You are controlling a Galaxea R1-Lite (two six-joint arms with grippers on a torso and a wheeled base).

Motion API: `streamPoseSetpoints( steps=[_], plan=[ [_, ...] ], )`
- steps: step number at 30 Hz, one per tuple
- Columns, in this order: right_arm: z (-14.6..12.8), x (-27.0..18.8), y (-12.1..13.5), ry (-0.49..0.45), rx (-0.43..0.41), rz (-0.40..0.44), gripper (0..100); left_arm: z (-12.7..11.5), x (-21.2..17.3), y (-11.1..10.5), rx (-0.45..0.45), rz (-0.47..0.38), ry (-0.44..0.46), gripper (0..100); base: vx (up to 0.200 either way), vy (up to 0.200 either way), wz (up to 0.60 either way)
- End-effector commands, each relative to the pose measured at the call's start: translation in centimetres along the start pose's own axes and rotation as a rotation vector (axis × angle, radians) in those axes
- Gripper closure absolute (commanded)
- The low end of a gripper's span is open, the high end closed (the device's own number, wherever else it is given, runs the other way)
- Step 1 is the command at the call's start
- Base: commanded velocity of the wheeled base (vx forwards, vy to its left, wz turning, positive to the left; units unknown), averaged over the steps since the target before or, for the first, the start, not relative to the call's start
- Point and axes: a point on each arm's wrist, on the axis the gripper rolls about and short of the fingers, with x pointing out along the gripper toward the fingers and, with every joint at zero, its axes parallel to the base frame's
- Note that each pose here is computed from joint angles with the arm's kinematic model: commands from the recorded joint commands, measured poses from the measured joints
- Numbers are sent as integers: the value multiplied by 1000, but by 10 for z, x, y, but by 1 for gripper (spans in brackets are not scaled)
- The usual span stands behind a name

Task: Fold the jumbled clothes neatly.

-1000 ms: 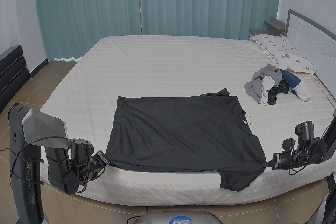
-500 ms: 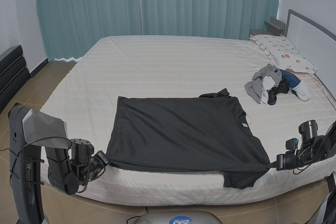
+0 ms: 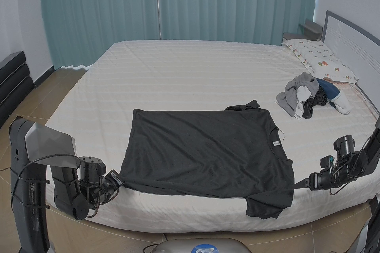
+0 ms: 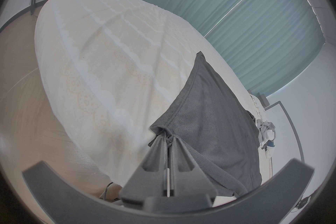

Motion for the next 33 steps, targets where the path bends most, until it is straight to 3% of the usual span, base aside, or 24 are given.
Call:
streamPoseSetpoints(
  steps=[1, 4, 9, 16, 17, 27, 33],
  plan=[
    [-1, 14, -4, 35, 12, 3, 0, 0, 0, 0, 0, 0, 0, 100, 0, 0, 0],
    [7, 31, -8, 25, 47, 7, 0, 0, 0, 0, 0, 0, 0, 100, 0, 0, 0],
    [26, 60, -4, -78, 186, 36, 0, 0, 0, 0, 1, 0, 0, 100, 0, 0, 0],
    [33, 78, -4, -116, 199, 16, 0, 0, 0, 0, 0, -1, -1, 100, 0, 0, 0],
    [33, 78, -5, -116, 199, 16, 100, 0, 0, 0, 0, -1, -1, 100, 0, 0, 0],
    [44, 88, -6, -156, 196, -16, 100, 0, 0, 0, 0, -1, -1, 100, 0, 0, 0],
    [69, 83, -4, -288, 346, 35, 100, 0, 0, 0, 0, -1, -1, 100, 0, 0, 0]
  ],
)
